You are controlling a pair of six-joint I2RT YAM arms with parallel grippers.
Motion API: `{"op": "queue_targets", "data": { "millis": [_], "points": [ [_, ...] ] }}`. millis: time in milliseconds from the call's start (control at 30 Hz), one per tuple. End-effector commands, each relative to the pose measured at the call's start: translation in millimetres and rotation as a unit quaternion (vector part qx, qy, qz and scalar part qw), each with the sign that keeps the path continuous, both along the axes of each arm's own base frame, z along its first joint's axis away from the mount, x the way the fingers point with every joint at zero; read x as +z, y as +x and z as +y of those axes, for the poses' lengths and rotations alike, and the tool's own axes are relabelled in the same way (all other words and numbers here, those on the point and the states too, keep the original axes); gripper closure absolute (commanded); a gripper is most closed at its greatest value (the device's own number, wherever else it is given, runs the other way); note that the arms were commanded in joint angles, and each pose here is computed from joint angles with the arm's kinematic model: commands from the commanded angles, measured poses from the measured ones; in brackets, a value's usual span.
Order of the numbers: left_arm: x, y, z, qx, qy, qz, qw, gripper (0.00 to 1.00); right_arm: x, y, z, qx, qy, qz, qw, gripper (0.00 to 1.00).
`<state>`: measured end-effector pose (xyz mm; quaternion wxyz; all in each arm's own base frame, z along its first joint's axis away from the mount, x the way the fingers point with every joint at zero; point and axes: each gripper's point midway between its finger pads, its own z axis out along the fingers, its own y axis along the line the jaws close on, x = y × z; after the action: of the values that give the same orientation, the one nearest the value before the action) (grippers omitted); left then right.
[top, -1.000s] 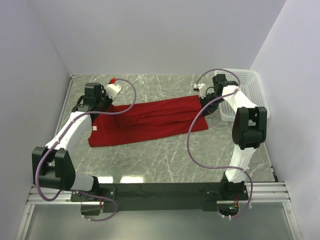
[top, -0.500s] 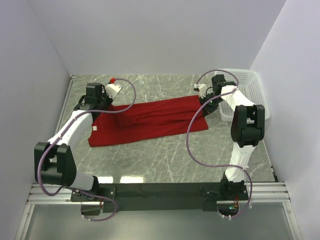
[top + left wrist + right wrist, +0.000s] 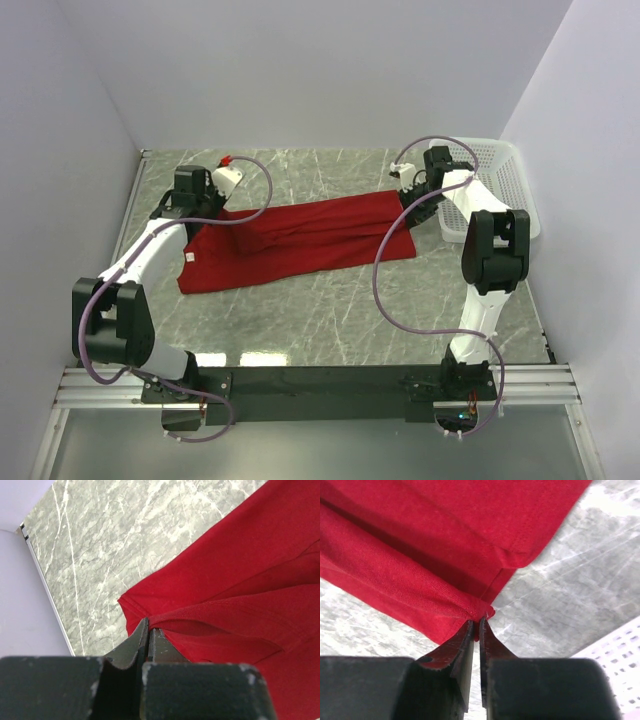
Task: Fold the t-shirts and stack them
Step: Fold the tshirt
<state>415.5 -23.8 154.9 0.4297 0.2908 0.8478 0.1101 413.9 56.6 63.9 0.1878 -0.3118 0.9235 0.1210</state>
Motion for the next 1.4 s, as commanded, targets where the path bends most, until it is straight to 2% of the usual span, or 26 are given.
{"op": "queue_targets", "data": {
  "millis": [0, 100, 200, 367, 600, 1000, 1067, 1100, 1167, 1233, 1267, 1300, 1367],
  "points": [
    [16.8, 12.4, 5.0, 0.018, -0.008, -0.034, 0.999, 1.00, 14.5, 23.3, -3.0, -0.022, -0.013, -0.044, 0.999, 0.78],
    [16.7, 12.1, 5.1, 0.018, -0.009, -0.034, 0.999, 1.00, 16.9, 25.4, -4.1, -0.030, -0.017, -0.053, 0.998, 0.68],
    [16.0, 11.7, 5.1, 0.019, -0.010, -0.033, 0.999, 1.00, 21.8, 28.4, -3.1, -0.038, -0.012, -0.064, 0.997, 0.64],
    [15.9, 12.5, 6.2, 0.021, -0.009, -0.035, 0.999, 1.00, 36.7, 31.9, 4.5, -0.035, 0.004, -0.084, 0.996, 0.66],
    [17.5, 16.7, 6.3, 0.025, -0.012, -0.040, 0.999, 1.00, 52.4, 7.6, 39.8, 0.054, 0.068, -0.075, 0.993, 0.68],
    [3.0, 31.9, 10.7, 0.050, -0.010, -0.032, 0.998, 0.99, 45.3, -23.5, 77.9, 0.095, 0.085, -0.061, 0.990, 0.67],
    [1.8, 39.6, 12.4, 0.063, -0.013, -0.034, 0.997, 0.93, 44.3, -29.0, 85.8, 0.105, 0.085, -0.061, 0.989, 0.67],
    [1.8, 41.9, 14.1, 0.072, -0.013, -0.035, 0.997, 0.83, 44.4, -31.9, 91.1, 0.113, 0.087, -0.061, 0.988, 0.67],
    [5.2, 51.9, 15.1, 0.092, -0.025, -0.041, 0.995, 0.78, 46.6, -39.9, 109.4, 0.136, 0.092, -0.063, 0.984, 0.67],
    [8.5, 58.1, 15.7, 0.106, -0.034, -0.044, 0.993, 0.69, 49.0, -46.1, 128.8, 0.158, 0.093, -0.068, 0.981, 0.67],
    [15.8, 65.3, 15.2, 0.119, -0.049, -0.053, 0.990, 0.63, 51.3, -47.6, 135.4, 0.165, 0.097, -0.070, 0.979, 0.67],
    [17.6, 67.5, 16.4, 0.130, -0.055, -0.052, 0.989, 0.51, 54.9, -47.6, 142.5, 0.171, 0.103, -0.076, 0.977, 0.67],
    [34.6, 75.4, 22.2, 0.166, -0.083, -0.068, 0.980, 0.48, 62.0, -50.8, 160.8, 0.187, 0.112, -0.082, 0.972, 0.66]
  ]
}}
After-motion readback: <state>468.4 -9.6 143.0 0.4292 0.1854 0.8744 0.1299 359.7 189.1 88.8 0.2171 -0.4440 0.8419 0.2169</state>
